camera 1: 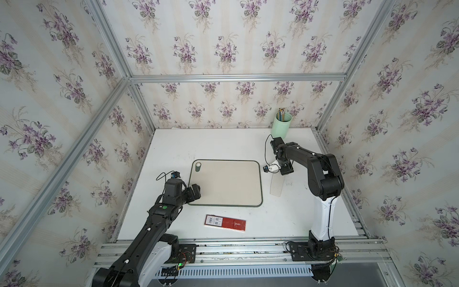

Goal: Align the knife with the edge of the cutting board
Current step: Adjust the knife at the center of the board.

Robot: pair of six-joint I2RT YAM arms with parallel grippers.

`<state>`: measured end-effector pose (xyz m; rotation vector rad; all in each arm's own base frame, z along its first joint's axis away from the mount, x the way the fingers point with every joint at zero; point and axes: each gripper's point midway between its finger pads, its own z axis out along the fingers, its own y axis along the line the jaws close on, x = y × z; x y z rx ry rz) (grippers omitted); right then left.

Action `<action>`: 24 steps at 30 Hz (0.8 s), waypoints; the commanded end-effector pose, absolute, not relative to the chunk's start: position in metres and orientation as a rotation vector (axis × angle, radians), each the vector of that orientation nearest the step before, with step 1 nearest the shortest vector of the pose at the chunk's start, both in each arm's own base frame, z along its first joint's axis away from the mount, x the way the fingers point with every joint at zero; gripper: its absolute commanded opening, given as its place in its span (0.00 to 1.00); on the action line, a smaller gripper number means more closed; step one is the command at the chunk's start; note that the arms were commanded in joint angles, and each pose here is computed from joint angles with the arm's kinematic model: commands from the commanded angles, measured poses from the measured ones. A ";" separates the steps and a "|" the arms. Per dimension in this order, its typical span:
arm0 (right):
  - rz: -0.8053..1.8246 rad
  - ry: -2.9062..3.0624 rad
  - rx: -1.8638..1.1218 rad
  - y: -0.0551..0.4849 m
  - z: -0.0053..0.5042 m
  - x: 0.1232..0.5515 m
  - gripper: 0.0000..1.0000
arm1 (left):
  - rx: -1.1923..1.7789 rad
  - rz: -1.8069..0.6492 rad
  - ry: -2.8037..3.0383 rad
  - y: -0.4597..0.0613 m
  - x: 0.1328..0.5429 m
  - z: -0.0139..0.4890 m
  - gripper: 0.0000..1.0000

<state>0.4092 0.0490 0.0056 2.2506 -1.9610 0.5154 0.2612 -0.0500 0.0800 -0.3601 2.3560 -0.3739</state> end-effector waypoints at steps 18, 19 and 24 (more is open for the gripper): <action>-0.258 -2.911 0.695 0.022 -0.052 0.340 0.41 | -0.367 -0.364 2.329 -0.048 0.262 0.086 0.99; -0.233 -2.954 0.616 0.017 -0.050 0.346 0.42 | -0.369 -0.364 2.328 -0.047 0.262 0.085 0.99; -0.232 -3.062 0.265 0.011 -0.039 0.365 0.46 | -0.368 -0.367 2.333 -0.048 0.262 0.085 0.99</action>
